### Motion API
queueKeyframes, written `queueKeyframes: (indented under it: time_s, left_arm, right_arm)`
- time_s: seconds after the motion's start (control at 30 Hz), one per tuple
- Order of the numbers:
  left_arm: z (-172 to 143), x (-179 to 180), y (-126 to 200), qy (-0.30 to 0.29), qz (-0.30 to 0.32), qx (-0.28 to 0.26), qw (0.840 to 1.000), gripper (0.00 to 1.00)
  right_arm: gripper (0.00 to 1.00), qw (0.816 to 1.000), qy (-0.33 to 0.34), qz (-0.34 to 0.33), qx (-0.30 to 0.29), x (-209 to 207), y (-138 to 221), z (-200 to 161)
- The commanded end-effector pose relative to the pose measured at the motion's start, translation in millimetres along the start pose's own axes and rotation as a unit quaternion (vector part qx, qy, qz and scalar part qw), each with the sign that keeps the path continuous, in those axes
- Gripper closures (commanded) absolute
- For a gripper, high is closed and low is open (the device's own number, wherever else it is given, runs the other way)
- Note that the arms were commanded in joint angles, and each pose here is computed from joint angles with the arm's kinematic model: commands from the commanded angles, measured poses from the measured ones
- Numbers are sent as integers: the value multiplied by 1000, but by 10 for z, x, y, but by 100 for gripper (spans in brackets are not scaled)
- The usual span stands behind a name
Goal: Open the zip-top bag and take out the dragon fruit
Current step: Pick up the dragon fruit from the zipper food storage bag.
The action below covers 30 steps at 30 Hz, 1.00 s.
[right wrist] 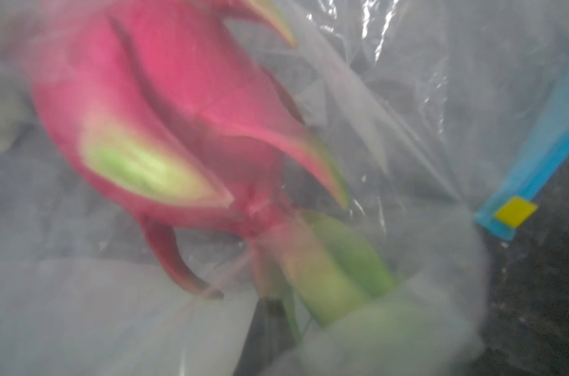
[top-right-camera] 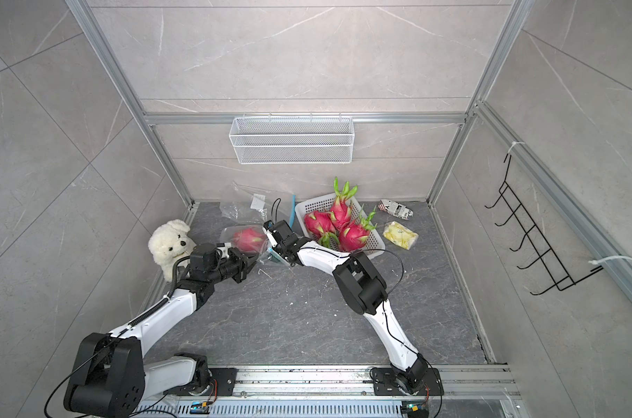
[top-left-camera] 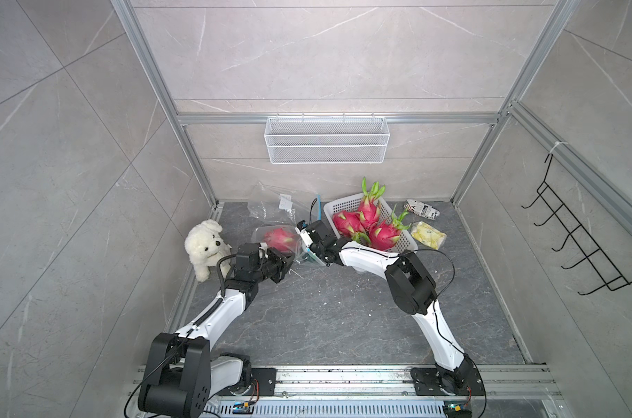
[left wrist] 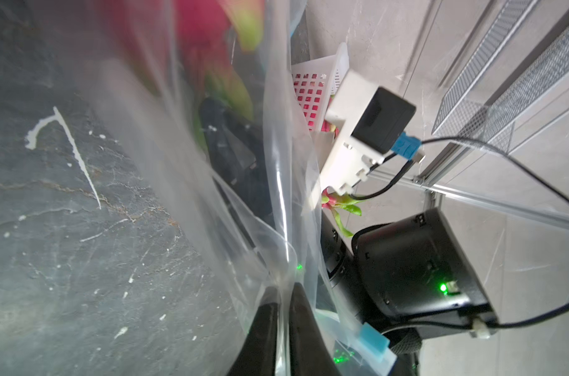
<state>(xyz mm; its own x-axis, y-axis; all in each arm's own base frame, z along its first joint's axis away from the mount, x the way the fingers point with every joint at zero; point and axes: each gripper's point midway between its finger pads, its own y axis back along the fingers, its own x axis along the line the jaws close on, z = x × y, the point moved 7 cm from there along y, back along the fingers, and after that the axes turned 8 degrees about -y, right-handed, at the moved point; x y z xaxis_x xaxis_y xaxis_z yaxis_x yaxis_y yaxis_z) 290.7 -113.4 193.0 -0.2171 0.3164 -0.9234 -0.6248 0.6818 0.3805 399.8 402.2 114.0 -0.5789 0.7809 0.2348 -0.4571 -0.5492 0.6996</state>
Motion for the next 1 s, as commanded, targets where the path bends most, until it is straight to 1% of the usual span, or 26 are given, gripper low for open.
queueKeyframes:
  time_s: [0.0, 0.03, 0.07, 0.1, 0.17, 0.23, 0.27, 0.4, 0.5, 0.6, 0.7, 0.77, 0.83, 0.9, 0.97]
  left_arm:
    - [16, 20, -47, -6, -4, 2, 1000, 65]
    - [15, 37, -62, -6, -2, 4, 1000, 49]
    - [14, 56, -70, -3, 1, 7, 1000, 36]
    - [7, 64, -74, -2, 4, 10, 1000, 27]
    - [12, 70, -65, -9, 11, 10, 1000, 18]
    - [48, 23, -24, -22, 10, 7, 1000, 16]
    - [84, 2, 14, -29, 13, 2, 999, 13]
    - [278, -157, 207, -75, 19, -35, 996, 12]
    - [442, -315, 341, -121, 30, -48, 991, 13]
    - [577, -355, 453, -163, 76, -60, 982, 12]
    - [739, -319, 519, -194, 132, -89, 968, 13]
    - [811, -335, 517, -195, 131, -93, 968, 13]
    - [829, -413, 479, -197, 102, -82, 972, 13]
    - [845, -492, 472, -203, 90, -76, 972, 13]
    - [885, -534, 497, -216, 108, -80, 967, 13]
  right_arm:
    - [100, 999, -27, 36, -13, 131, 420, 173]
    - [100, 998, -33, 40, -18, 148, 503, 190]
    - [100, 998, -40, 43, -20, 154, 566, 179]
    - [100, 998, -46, 47, -24, 162, 642, 169]
    - [100, 996, -57, 56, -26, 173, 768, 119]
    - [100, 996, -64, 55, -29, 150, 852, 26]
    - [100, 996, -62, 56, -33, 143, 889, -15]
    - [100, 997, -46, 45, -30, 103, 894, -90]
    - [100, 997, -42, 52, -32, 115, 818, -78]
    - [100, 997, -40, 56, -28, 122, 680, -56]
    - [100, 997, -35, 63, -37, 131, 574, -21]
    - [100, 997, -29, 66, -42, 136, 517, 3]
    - [99, 996, -29, 69, -44, 148, 473, 43]
    - [96, 995, -31, 79, -48, 172, 442, 78]
    - [90, 994, -31, 89, -51, 201, 433, 104]
